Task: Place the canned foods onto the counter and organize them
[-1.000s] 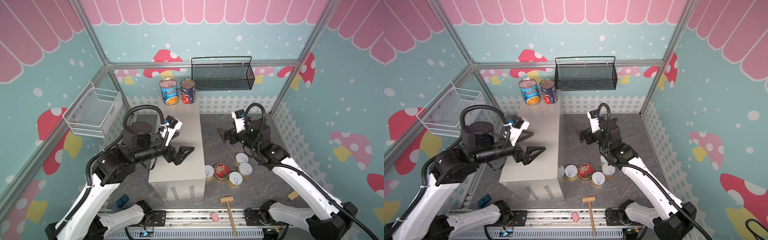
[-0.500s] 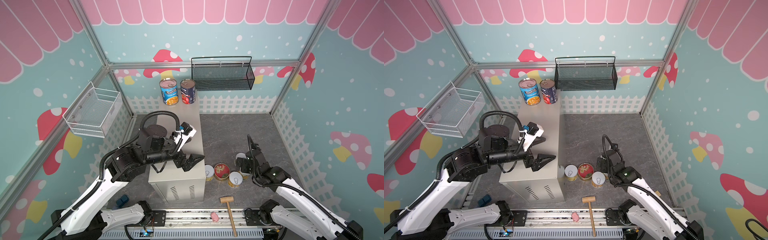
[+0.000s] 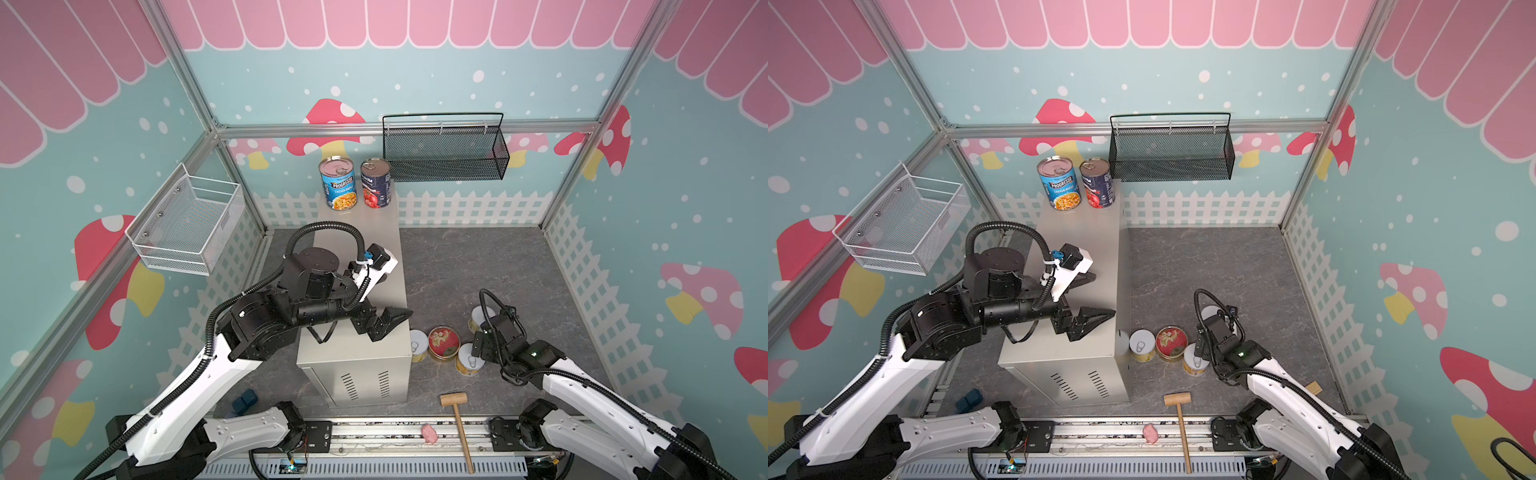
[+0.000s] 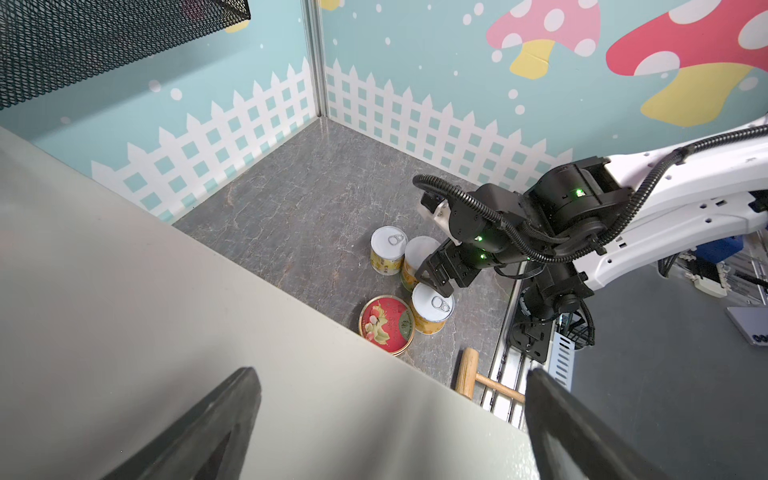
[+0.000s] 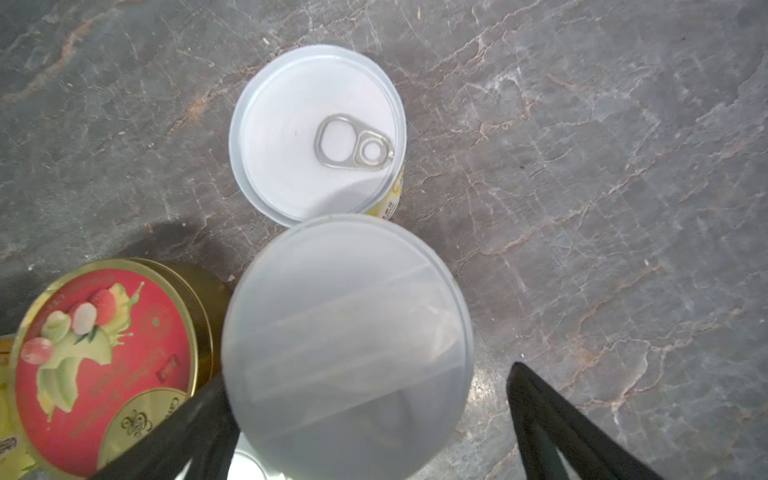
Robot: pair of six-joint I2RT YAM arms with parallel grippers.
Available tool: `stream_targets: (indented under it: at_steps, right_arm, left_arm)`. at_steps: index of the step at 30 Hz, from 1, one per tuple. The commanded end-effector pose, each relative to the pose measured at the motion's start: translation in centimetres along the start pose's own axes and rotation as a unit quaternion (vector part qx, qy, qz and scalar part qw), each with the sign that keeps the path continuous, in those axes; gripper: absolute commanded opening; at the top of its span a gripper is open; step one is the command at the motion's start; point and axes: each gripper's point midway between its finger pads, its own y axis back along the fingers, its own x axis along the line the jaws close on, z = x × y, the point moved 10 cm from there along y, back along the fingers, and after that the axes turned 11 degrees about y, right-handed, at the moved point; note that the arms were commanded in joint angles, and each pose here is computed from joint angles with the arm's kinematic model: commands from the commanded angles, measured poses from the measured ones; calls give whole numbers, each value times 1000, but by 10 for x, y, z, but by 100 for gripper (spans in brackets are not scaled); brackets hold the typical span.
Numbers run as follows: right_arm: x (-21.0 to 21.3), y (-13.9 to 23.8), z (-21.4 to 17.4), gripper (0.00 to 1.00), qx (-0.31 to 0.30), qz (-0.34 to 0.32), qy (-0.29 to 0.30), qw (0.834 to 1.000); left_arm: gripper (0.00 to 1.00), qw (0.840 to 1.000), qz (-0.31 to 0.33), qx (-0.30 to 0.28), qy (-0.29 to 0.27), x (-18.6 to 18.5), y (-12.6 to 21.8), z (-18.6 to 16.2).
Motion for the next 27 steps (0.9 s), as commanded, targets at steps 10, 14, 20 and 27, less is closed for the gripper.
stream_targets:
  at_steps: [10,14,20,27]
  right_arm:
    - [10,-2,11,84,-30,8,-10,999]
    - [14,-3,16,81,-36,9,-2,999]
    - [16,2,27,72,-54,4,10,998]
    - [20,29,52,64,-85,18,53,995]
  left_arm:
    - [99,1000,6,3,-28,1,-8,2]
    - [99,999,12,3,-30,2,-8,2]
    - [99,999,14,3,-31,3,-10,3]
    - [99,999,22,3,-33,4,-11,4]
